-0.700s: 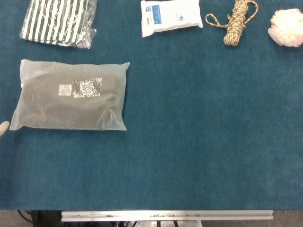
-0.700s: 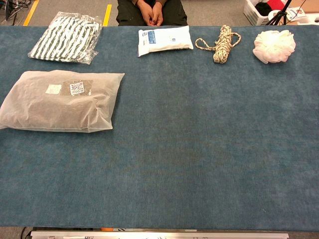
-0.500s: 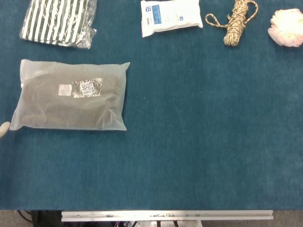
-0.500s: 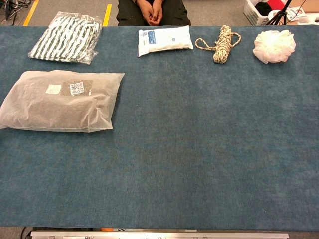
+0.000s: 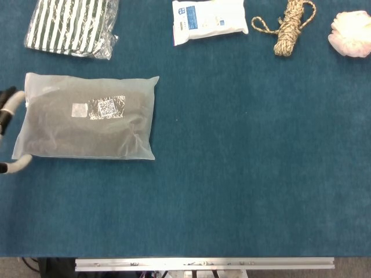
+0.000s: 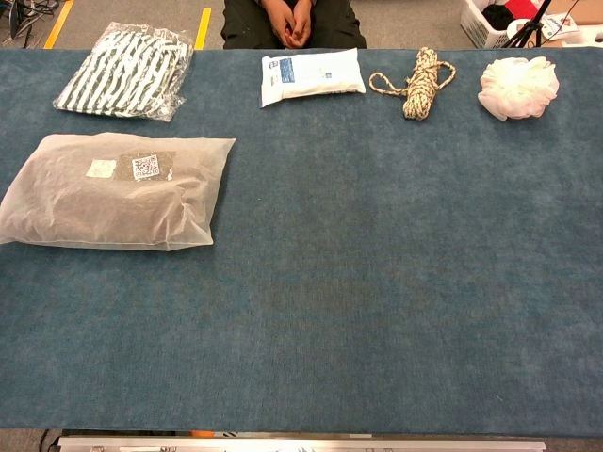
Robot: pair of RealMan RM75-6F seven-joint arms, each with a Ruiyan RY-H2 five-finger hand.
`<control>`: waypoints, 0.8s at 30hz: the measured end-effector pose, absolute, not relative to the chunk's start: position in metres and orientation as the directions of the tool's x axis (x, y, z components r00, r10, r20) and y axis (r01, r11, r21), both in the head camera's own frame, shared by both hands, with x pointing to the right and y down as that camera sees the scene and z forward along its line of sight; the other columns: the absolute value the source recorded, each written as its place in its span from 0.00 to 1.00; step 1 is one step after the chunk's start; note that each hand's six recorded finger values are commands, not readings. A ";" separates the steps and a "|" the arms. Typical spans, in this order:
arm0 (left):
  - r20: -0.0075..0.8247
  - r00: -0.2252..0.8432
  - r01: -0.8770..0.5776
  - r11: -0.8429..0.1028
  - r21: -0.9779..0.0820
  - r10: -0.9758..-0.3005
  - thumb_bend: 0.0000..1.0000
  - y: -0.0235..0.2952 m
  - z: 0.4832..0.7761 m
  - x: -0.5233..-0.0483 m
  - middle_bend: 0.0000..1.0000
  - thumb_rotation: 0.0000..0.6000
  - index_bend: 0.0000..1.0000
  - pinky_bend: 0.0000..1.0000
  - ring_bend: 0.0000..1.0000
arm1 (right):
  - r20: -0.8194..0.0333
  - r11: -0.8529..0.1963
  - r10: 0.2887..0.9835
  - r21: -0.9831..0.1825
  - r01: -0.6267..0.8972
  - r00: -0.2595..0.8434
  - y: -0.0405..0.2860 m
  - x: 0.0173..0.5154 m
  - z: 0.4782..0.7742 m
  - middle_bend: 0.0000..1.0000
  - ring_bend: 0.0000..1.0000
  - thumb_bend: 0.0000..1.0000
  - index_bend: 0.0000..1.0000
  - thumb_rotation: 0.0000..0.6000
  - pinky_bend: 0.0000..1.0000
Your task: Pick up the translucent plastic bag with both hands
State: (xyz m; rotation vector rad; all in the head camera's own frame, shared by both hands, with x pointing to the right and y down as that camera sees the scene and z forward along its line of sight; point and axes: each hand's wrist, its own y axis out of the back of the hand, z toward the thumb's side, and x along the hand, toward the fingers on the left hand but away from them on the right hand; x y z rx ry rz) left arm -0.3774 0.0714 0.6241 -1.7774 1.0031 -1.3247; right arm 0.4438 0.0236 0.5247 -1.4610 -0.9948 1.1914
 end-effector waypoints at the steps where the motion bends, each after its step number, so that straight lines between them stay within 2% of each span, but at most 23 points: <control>1: 0.460 0.192 -0.162 -0.490 -0.857 -0.867 0.18 0.069 0.629 -0.375 0.00 1.00 0.00 0.00 0.00 | -0.193 -0.200 0.963 -0.980 0.016 0.189 0.023 0.443 0.525 0.24 0.14 0.06 0.01 1.00 0.31; 5: 0.545 0.227 -0.104 -0.577 -0.810 -0.807 0.16 0.061 0.644 -0.364 0.00 1.00 0.00 0.00 0.00 | -0.202 -0.209 0.961 -0.978 0.019 0.189 0.024 0.442 0.528 0.24 0.14 0.06 0.01 1.00 0.31; 9: 0.599 0.238 -0.038 -0.623 -0.781 -0.765 0.16 0.050 0.661 -0.355 0.00 1.00 0.00 0.00 0.00 | -0.210 -0.217 0.961 -0.976 0.018 0.180 0.026 0.445 0.530 0.24 0.14 0.06 0.01 1.00 0.31; 24: 0.677 0.165 0.070 -0.676 -0.734 -0.718 0.15 0.017 0.716 -0.349 0.00 1.00 0.00 0.00 0.00 | -0.226 -0.231 0.965 -0.972 0.026 0.133 0.031 0.463 0.535 0.24 0.14 0.06 0.01 1.00 0.31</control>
